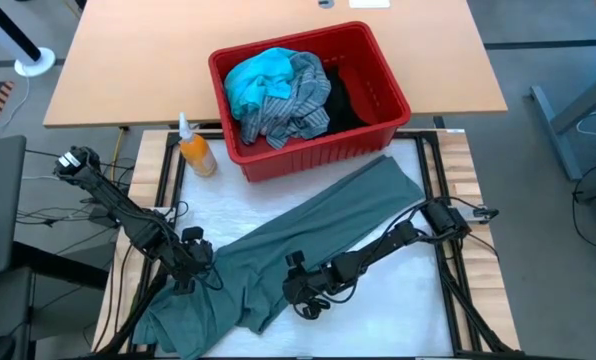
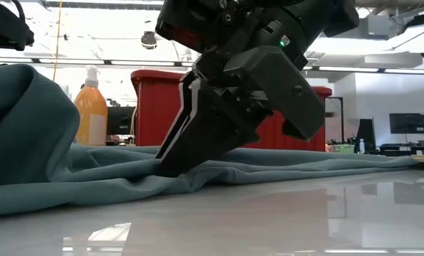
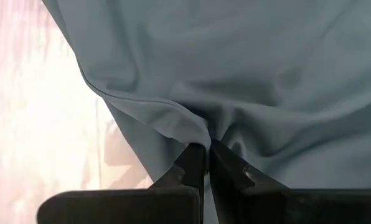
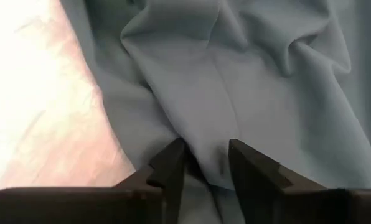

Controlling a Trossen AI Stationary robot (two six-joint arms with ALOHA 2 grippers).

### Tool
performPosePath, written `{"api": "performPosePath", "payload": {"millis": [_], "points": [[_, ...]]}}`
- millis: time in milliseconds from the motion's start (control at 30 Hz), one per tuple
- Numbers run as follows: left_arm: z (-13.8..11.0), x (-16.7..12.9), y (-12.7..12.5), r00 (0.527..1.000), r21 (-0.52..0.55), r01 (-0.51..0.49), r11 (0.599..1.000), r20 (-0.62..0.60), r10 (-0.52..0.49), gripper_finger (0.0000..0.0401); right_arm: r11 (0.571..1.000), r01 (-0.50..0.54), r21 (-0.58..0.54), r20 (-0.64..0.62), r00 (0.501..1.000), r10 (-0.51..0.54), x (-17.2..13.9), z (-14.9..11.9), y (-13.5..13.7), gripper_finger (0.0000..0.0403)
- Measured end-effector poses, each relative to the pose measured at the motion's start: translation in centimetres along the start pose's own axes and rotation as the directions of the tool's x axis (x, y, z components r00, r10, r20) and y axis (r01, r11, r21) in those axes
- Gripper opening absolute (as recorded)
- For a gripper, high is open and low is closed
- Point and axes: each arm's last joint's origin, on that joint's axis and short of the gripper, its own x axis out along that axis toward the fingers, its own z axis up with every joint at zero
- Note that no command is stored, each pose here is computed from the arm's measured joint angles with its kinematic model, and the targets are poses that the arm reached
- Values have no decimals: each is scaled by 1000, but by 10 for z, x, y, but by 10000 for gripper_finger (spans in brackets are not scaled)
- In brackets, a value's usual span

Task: Fold Laundry from Bin
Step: Fold the dark blue pants

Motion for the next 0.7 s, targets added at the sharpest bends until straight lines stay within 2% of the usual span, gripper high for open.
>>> {"api": "performPosePath", "payload": {"millis": [267, 500, 700], "points": [[0, 0, 0, 1000, 16, -5, 1000, 6, 5, 0, 999, -26, 26, 11, 1000, 25, -3, 2, 11, 18], [3, 0, -2, 999, 42, 9, 999, 35, -10, 0, 991, -33, 132, 9, 999, 32, -4, 2, 14, 29], [5, 0, -6, 996, 59, 83, 995, 29, -85, 0, 975, -58, 216, 17, 998, 55, -9, 3, 29, 16]]}}
